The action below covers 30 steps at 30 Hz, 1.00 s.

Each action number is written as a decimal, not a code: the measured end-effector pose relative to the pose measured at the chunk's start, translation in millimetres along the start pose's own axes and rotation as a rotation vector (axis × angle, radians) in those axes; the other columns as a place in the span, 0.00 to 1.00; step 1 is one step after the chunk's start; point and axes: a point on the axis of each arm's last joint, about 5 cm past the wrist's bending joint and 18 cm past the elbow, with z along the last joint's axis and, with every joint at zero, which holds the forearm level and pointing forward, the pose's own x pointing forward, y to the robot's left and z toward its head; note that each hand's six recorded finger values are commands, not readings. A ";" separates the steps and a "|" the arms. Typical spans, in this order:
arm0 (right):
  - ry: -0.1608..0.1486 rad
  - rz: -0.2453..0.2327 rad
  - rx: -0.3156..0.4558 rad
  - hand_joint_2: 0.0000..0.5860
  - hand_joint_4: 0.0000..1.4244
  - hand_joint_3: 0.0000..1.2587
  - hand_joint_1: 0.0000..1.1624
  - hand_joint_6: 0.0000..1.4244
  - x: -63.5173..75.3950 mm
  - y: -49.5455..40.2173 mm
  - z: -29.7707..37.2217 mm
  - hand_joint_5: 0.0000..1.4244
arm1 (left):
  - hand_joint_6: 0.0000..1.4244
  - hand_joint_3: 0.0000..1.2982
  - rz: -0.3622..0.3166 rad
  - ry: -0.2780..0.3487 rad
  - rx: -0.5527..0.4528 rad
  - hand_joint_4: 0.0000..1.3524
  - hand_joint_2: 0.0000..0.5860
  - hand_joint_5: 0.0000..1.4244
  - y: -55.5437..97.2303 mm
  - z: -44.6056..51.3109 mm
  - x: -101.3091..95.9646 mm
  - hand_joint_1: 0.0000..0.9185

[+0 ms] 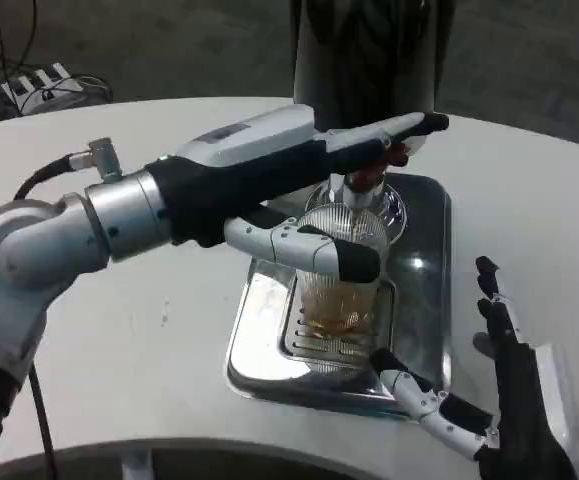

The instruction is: Grasp the cup under the faucet to collect the drink, then remove the cup.

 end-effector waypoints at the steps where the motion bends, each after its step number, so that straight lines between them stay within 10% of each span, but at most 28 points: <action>1: 0.004 -0.003 0.002 0.35 0.04 0.02 0.68 0.13 1.3 1.4 -1.0 0.06 | 0.04 0.00 0.000 0.000 0.000 0.00 0.09 0.09 -0.1 0.0 0.1 0.00; 30: -0.017 -0.021 0.048 0.35 0.05 0.03 0.70 0.14 41.9 29.0 -2.6 0.08 | 0.03 0.00 0.006 0.009 0.017 0.00 0.09 0.09 0.2 -1.2 2.1 0.00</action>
